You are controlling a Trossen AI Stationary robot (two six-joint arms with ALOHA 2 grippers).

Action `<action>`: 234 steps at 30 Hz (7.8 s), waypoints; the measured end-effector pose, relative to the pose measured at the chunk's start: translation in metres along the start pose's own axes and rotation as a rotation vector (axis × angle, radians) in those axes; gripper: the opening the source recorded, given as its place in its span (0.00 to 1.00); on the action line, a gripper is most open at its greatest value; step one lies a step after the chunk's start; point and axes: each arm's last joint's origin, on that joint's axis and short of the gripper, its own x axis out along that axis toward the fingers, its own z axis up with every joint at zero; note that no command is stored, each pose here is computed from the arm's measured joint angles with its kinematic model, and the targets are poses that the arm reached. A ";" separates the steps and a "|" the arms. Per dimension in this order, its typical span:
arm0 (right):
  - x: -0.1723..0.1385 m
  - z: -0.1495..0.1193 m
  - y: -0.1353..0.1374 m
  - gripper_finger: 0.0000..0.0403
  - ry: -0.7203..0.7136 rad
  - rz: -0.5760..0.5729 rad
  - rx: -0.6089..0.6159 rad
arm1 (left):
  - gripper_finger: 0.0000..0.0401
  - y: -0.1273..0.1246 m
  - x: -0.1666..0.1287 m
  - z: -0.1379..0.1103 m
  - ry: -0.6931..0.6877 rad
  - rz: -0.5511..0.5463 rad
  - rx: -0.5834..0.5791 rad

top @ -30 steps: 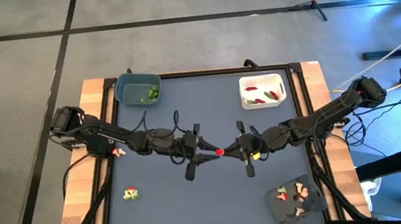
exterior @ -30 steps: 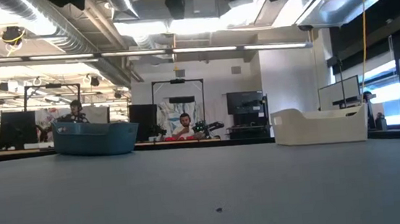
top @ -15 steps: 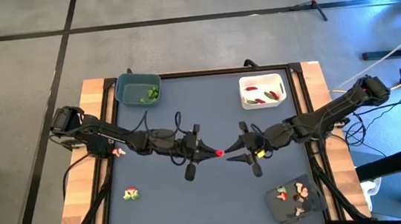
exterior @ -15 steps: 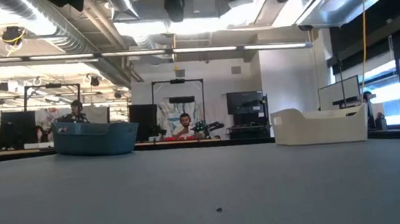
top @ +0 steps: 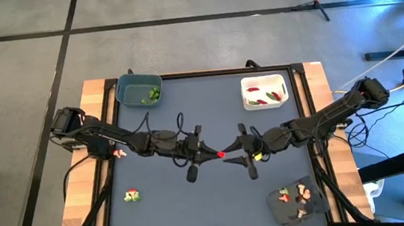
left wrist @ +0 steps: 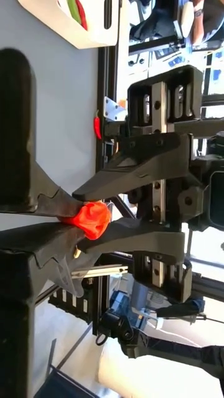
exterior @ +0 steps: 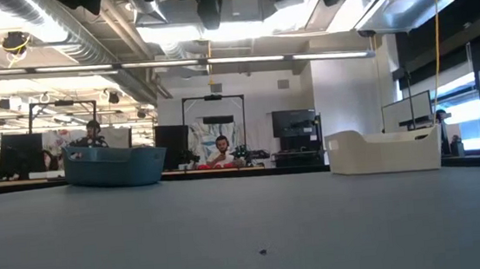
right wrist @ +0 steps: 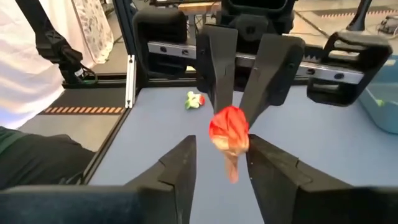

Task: Sort produce into baskets
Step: Put the brown mushroom into the black bin, then adjust the black bin on the table, then put the red chili pepper into the white bin

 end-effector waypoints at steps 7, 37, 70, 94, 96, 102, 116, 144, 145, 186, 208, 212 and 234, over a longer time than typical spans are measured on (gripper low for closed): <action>0.000 0.002 0.000 0.16 -0.022 0.010 -0.016 | 0.03 0.000 0.000 0.000 0.001 -0.003 0.001; -0.054 0.022 0.077 0.04 0.508 0.245 0.323 | 0.43 0.003 -0.002 -0.022 0.230 0.027 0.066; -0.077 -0.093 0.124 0.38 1.331 -0.564 0.741 | 0.43 0.003 -0.002 -0.022 0.230 0.024 0.070; -0.061 -0.041 0.058 0.45 1.380 -0.536 0.658 | 0.43 0.004 -0.003 -0.022 0.233 0.029 0.072; -0.062 -0.029 0.057 0.45 1.301 -0.578 0.611 | 0.43 0.006 -0.002 -0.022 0.229 0.033 0.071; -0.059 -0.025 0.041 0.45 1.045 -0.802 0.481 | 0.43 0.009 -0.002 -0.021 0.228 0.046 0.059; -0.066 -0.083 0.028 0.45 1.367 -0.838 0.651 | 0.43 0.008 -0.002 -0.022 0.236 0.042 0.058; -0.069 -0.069 0.020 0.45 1.380 -0.909 0.605 | 0.43 0.008 -0.002 -0.022 0.231 0.042 0.040; -0.068 -0.070 0.016 0.45 1.388 -0.903 0.588 | 0.43 0.008 -0.002 -0.022 0.232 0.042 0.040; -0.067 -0.165 -0.123 0.45 1.995 -0.523 0.537 | 0.43 0.014 -0.002 -0.022 0.248 0.015 0.380; -0.072 -0.213 -0.124 0.45 2.261 -0.443 0.465 | 0.43 0.034 -0.003 -0.022 0.277 0.072 0.382; -0.071 -0.213 -0.124 0.42 2.252 -0.416 0.480 | 0.43 0.034 -0.003 -0.022 0.277 0.073 0.381; -0.054 -0.199 -0.125 0.01 2.125 -0.330 0.518 | 0.43 0.034 -0.003 -0.022 0.277 0.074 0.375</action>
